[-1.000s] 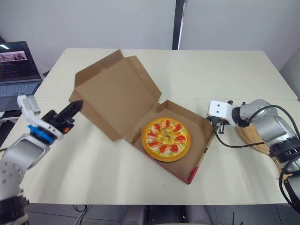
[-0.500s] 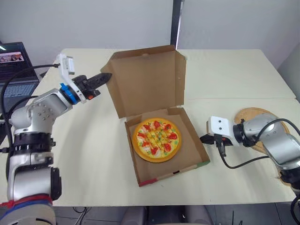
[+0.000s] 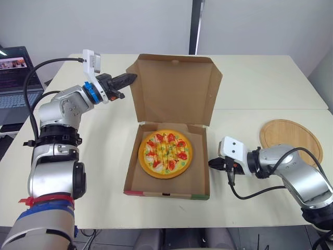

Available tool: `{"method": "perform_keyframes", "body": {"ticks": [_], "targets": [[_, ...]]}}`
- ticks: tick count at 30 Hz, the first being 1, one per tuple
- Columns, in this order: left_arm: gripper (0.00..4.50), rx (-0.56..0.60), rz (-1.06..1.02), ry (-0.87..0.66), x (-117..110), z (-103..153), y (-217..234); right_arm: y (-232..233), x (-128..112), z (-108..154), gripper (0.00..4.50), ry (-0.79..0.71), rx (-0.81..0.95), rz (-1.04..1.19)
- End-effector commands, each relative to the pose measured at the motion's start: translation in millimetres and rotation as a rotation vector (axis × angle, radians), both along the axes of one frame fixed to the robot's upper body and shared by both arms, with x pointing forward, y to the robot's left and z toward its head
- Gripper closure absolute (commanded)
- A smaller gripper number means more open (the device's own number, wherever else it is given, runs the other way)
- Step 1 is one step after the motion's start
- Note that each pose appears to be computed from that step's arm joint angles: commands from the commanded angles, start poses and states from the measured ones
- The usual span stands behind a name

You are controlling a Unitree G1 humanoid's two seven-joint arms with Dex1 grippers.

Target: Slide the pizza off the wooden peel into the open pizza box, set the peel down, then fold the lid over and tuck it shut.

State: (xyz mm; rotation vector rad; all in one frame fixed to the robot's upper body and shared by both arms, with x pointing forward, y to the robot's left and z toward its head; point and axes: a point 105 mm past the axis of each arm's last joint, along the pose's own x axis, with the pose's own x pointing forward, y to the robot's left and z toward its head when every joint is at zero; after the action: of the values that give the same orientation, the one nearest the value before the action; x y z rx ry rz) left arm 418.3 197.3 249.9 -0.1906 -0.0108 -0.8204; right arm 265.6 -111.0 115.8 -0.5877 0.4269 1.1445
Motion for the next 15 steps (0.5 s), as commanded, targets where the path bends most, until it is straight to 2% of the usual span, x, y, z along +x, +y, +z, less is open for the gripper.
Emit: {"method": "perform_keyframes", "body": {"ticks": [1,6,8,13,15], "targets": [[4.5,0.022,-0.014,-0.045,0,10,-1,8,0,9,4.48,-0.056,0.025,0.019],[4.5,0.029,-0.005,-0.074,2,14,0,0,5,18,4.48,-0.072,0.046,-0.016],[4.5,0.038,-0.001,-0.09,2,16,0,-8,18,32,4.48,-0.143,0.08,-0.087],[4.5,0.055,-0.004,-0.117,-1,17,-1,-22,54,81,2.93,-0.323,0.258,-0.286],[4.5,0.061,-0.007,-0.126,-3,16,-1,-24,66,96,2.13,-0.385,0.307,-0.355]]}}
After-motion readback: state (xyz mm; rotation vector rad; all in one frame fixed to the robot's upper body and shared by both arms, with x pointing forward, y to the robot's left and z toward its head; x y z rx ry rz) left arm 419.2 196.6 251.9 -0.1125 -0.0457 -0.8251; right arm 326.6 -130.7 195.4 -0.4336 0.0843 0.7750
